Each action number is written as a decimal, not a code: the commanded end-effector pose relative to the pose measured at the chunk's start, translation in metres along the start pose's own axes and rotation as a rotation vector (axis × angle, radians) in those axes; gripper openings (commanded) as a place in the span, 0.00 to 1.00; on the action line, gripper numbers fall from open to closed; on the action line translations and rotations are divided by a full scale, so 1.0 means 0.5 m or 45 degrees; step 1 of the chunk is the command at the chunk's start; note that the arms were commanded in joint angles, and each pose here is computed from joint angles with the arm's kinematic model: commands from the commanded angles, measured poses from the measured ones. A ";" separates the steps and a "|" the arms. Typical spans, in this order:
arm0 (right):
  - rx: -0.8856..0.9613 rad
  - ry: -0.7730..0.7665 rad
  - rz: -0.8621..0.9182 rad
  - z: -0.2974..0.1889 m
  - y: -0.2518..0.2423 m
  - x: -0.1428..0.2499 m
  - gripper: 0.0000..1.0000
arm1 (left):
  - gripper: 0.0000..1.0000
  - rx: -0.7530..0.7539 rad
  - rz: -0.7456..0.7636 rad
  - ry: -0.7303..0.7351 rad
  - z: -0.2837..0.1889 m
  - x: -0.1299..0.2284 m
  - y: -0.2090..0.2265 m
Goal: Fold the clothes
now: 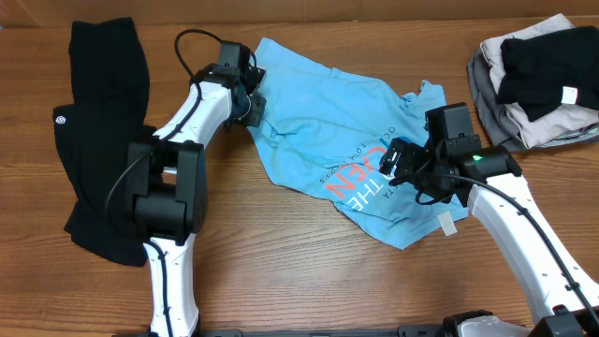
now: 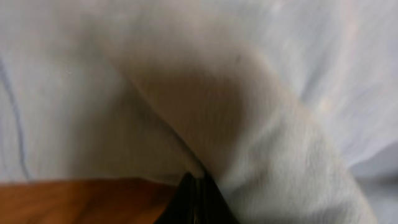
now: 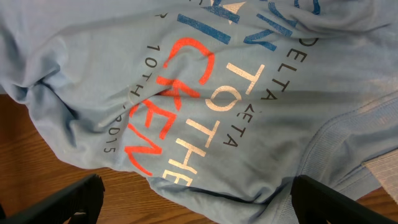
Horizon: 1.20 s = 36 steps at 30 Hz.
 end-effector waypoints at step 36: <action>0.061 0.087 -0.024 0.036 -0.012 0.012 1.00 | 0.04 0.184 -0.206 0.123 -0.272 0.022 0.031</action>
Point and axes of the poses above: each gripper's point midway between its finger pads, its own z axis out along the fingers, its own y axis along the line the jaws close on, x = y × z, the point moved 7 cm from there along -z, back along the fingers, and after that the axes turned 13 degrees about z, right-handed, at the moved point
